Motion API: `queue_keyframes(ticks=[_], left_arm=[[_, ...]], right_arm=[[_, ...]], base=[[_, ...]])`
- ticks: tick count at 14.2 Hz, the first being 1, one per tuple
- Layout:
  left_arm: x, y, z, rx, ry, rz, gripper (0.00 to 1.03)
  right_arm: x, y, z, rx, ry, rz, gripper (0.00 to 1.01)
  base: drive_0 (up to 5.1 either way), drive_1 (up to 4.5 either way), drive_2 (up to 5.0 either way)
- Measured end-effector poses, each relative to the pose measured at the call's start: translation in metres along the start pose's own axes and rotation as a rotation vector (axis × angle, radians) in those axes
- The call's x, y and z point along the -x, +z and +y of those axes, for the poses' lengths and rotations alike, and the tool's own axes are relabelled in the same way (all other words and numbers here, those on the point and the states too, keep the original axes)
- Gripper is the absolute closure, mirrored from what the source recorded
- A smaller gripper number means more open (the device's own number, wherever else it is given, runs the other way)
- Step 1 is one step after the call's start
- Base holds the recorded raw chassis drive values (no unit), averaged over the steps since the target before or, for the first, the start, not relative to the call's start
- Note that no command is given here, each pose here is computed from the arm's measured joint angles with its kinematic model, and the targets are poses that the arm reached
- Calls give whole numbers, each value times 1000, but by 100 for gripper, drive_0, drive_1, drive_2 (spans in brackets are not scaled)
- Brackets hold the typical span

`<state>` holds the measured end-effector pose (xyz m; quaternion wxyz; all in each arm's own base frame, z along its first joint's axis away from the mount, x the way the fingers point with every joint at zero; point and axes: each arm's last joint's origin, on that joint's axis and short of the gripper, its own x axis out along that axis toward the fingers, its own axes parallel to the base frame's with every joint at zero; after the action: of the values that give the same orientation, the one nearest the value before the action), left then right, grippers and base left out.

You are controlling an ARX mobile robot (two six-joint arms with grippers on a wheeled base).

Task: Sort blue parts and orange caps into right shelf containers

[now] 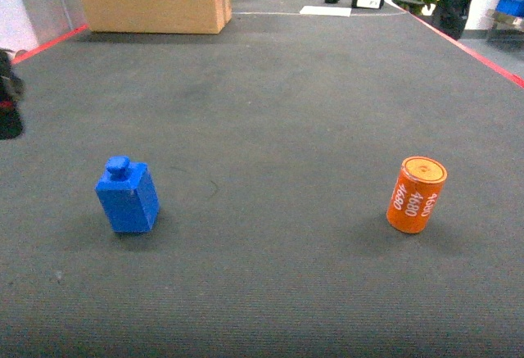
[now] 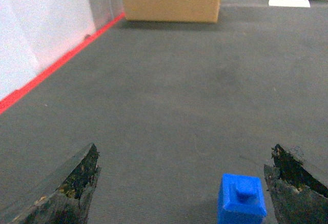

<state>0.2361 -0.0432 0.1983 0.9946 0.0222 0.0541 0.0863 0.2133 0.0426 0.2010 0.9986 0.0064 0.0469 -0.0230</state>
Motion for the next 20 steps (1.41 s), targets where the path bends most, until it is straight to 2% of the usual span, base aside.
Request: queue_keyframes(ticks=[1,2,7,11,13,16,20], left_arm=[[-17,-6,-10,-27,-40,58,5],[-24,-7,-14,-34,-52,74,5],[-56,-11,-33,-49,-113,129,5],[-73,-29,-44,-35,-166,203,5],[-81,-41,-48,-17,-178,229,5],[-92,-57,-51,17,-177,272,5],[-100,-70,-51,35,-171,314,5]], right_arm=[[-17,-7,5,8,4,53,3],[-23,-9,7,12,6,73,3],[-58,-17,18,26,19,135,3],[-77,-32,30,20,41,182,3],[-84,-39,35,3,51,200,3],[-96,-53,38,-5,52,243,3],[-103,-63,40,-11,49,270,3]], base=[[0,0,0],[0,0,0],[0,0,0],[0,0,0],[0,0,0],[0,0,0],[0,0,0]])
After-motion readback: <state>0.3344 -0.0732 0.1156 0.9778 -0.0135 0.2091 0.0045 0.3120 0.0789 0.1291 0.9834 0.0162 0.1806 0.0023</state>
